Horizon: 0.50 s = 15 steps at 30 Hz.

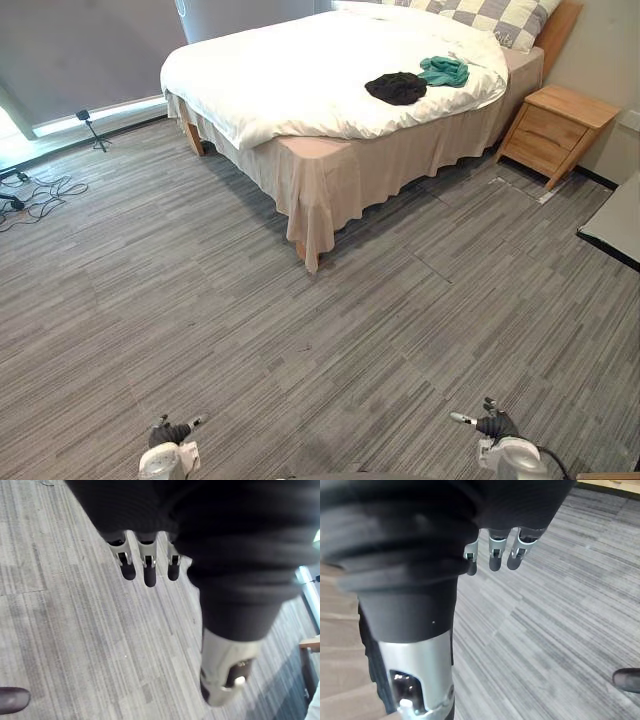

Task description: Tidy the bed and pick cloth on bed and put in laundry

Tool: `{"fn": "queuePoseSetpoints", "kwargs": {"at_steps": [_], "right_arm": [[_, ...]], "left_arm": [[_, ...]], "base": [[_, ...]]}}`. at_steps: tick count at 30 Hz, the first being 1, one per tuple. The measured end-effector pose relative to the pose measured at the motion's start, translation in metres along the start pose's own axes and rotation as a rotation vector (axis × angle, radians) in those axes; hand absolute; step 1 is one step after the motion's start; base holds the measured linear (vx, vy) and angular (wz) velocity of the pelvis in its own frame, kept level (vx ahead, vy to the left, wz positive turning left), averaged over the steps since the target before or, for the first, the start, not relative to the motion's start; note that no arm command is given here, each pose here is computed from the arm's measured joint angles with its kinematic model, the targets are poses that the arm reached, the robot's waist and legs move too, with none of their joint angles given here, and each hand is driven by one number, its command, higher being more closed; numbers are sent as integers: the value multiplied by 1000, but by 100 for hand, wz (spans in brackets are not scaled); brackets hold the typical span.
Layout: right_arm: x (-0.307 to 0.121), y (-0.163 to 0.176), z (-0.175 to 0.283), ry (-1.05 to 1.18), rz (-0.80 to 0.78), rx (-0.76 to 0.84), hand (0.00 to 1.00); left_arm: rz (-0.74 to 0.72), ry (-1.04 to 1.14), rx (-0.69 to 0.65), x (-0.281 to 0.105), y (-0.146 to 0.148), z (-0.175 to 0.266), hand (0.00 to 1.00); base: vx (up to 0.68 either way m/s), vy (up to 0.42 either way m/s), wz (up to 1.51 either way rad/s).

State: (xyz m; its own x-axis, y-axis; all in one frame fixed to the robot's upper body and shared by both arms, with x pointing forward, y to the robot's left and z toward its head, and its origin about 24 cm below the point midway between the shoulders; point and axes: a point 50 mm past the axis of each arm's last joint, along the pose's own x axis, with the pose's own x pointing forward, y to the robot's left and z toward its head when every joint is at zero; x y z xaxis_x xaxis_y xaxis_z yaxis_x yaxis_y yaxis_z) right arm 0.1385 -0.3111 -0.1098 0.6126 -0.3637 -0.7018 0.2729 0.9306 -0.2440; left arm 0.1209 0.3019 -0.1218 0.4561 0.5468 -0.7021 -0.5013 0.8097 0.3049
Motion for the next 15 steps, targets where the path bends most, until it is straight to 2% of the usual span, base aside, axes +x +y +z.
{"fn": "queuePoseSetpoints", "kwargs": {"at_steps": [15], "right_arm": [[1,-4,14,-71,16,-16,0]], "left_arm": [[-66,-14,-26,1,0,5,0]], "base": [[0,-32,-1]]}}
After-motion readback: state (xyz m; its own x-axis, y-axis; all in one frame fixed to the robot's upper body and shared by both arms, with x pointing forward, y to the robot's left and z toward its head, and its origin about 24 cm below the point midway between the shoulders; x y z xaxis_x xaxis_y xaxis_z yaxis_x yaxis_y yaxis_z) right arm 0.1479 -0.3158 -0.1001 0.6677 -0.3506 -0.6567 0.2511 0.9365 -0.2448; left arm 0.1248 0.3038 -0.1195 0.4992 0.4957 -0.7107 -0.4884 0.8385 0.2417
